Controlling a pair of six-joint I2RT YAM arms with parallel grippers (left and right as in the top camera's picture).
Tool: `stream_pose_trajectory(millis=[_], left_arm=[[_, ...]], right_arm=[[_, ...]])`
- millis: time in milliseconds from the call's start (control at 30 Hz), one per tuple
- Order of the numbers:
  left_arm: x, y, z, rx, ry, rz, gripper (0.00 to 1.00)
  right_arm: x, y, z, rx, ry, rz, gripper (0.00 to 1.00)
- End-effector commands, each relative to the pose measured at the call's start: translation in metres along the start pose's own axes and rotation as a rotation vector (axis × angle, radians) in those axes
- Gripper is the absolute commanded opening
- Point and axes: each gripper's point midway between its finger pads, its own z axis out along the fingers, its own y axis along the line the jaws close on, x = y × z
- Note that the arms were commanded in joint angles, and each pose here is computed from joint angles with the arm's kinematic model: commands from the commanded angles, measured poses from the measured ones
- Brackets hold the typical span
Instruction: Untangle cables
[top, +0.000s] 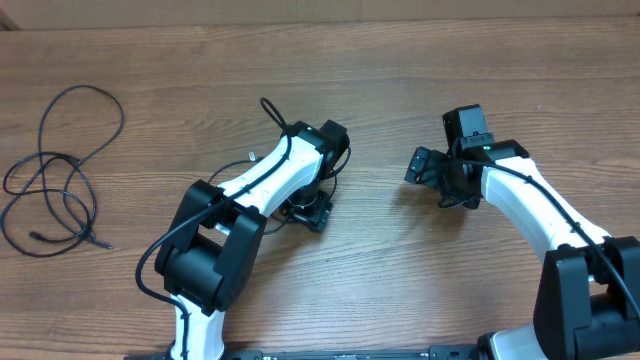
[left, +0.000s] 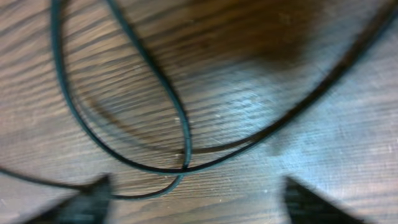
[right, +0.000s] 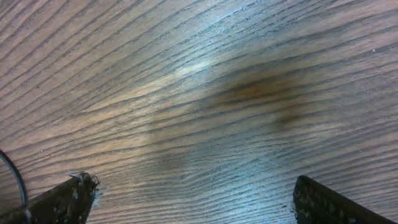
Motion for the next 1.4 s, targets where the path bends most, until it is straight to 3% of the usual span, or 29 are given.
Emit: stream_pose_trajectory(millis=[0,200,667,933,1367], left_arm=[[0.003,-0.003,0.002,0.032,0.011,0.159,1.00],[0.002,-0.005,0.001,0.043,0.005,0.276,1.00],[-0.005,0.023,0.002,-0.070,-0.006,0.275,1.00],[-0.010,0.019,0.007,0.147,-0.038,0.302,1.00],[-0.003,0.006,0.042,0.270,-0.085,0.431,1.00]], right_arm=[[0.001,-0.003,0.002,0.013,0.001,0.007,1.00],[0.001,-0.003,0.002,0.012,0.001,0.007,1.00],[0.001,-0.003,0.002,0.013,0.001,0.007,1.00],[0.001,-0.003,0.002,0.013,0.001,0.007,1.00],[0.001,-0.003,0.002,0.013,0.001,0.007,1.00]])
